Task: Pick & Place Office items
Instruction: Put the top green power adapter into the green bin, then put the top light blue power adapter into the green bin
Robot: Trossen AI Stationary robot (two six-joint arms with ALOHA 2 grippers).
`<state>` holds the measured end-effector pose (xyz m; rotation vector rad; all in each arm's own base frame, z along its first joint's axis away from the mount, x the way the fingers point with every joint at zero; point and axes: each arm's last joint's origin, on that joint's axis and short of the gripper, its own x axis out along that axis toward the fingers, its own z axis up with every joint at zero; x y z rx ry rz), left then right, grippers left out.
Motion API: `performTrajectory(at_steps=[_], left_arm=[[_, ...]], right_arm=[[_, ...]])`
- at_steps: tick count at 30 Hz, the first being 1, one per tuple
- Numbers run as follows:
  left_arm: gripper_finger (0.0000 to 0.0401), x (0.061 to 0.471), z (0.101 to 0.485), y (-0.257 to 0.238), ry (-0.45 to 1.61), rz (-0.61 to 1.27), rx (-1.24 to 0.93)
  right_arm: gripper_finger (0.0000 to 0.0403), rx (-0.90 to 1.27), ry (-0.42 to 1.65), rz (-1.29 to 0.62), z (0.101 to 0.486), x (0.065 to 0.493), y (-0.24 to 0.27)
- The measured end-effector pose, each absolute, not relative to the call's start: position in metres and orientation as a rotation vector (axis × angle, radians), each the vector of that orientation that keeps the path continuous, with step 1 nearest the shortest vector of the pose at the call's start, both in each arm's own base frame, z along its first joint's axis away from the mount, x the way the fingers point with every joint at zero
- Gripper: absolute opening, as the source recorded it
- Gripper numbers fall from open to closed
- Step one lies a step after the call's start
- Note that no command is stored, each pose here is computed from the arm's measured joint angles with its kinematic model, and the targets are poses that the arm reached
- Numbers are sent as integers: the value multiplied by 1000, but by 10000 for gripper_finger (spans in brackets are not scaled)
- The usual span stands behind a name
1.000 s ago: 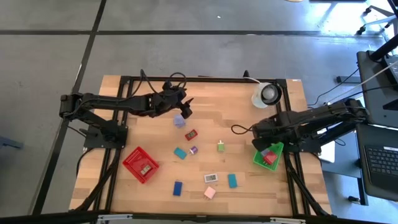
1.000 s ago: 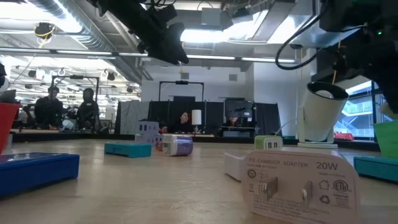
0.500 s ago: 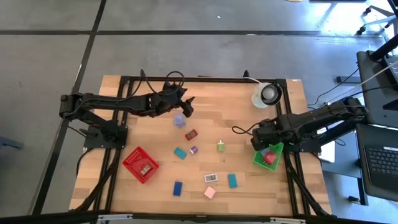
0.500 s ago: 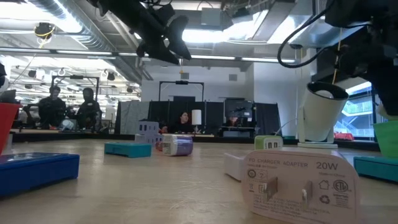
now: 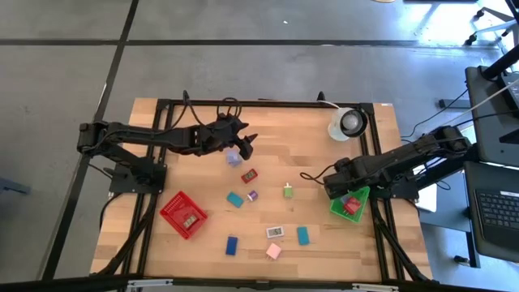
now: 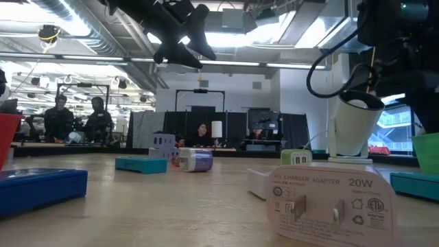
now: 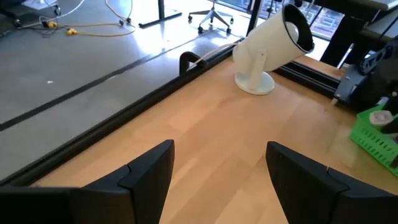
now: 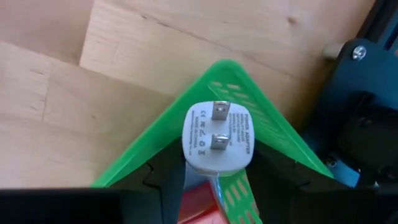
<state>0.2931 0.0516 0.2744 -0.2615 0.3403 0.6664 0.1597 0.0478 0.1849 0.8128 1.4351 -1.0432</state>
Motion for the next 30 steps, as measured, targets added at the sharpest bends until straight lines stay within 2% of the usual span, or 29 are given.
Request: performTrajectory(at_steps=[9,15,21,25,30], left_arm=[[251,290,269,51,391,667,-323],[251,282,257,50,540,691,-305],[257,276,247,50,717,570,-223],[272,272,239,58,768,624,-341],[291,267,222,70,743,895,-699]], right_arm=[[229,764,1417,-1028,185,160,46],[280,745,1442,-997,186,160,47],[303,731,1446,-929,200,167,49],[304,730,1379,-904,214,175,50],[304,734,1261,-907,233,186,47]])
